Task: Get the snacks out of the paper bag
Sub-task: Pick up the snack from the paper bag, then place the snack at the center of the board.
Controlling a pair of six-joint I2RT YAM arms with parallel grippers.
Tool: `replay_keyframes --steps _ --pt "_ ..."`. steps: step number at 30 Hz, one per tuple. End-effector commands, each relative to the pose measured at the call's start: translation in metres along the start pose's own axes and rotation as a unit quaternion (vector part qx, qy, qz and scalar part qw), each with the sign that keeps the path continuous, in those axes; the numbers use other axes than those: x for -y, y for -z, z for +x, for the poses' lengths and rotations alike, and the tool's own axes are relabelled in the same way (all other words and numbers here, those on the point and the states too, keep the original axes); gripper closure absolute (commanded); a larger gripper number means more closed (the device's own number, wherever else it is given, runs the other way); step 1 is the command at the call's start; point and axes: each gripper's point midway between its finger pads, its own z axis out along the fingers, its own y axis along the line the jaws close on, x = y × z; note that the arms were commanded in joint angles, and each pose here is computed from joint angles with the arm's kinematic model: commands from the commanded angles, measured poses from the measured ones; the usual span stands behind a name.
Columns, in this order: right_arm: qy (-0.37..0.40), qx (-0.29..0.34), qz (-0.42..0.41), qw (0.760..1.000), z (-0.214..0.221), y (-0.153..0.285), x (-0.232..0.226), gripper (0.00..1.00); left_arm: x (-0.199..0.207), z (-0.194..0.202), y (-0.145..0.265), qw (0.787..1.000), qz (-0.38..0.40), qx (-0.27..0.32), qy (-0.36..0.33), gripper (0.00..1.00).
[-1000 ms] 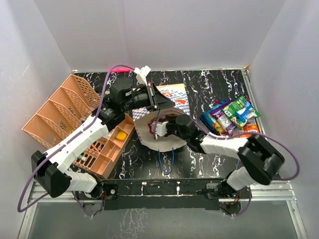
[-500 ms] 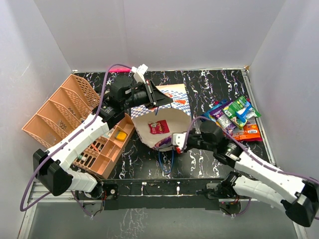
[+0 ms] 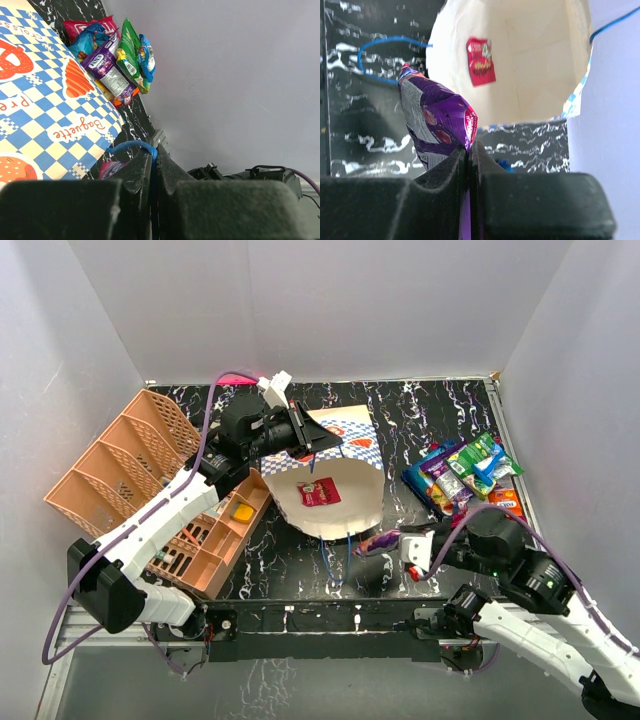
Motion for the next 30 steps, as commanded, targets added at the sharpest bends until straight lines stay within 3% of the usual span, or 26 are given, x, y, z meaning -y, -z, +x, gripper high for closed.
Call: replay_keyframes --steps 1,10,18,23,30 --pt "0.041 -0.076 0.011 0.996 0.022 0.029 0.005 0.92 0.007 -0.009 0.004 1.0 0.004 0.015 -0.004 1.0" --pt "0.048 -0.272 0.083 0.958 0.098 0.008 0.034 0.92 0.011 -0.01 0.008 1.0 0.007 0.019 -0.007 1.0" --pt "0.09 -0.259 0.065 0.959 0.107 -0.038 0.039 0.92 0.013 -0.008 0.014 1.0 0.016 0.018 -0.012 1.0" --pt "0.102 -0.304 0.02 0.947 0.14 -0.043 0.015 0.92 0.019 -0.009 0.019 0.999 0.027 0.019 -0.016 1.0" --pt "0.124 -0.299 -0.071 0.944 0.163 -0.031 -0.044 0.92 0.019 -0.011 0.022 0.999 0.027 0.021 -0.02 1.0"
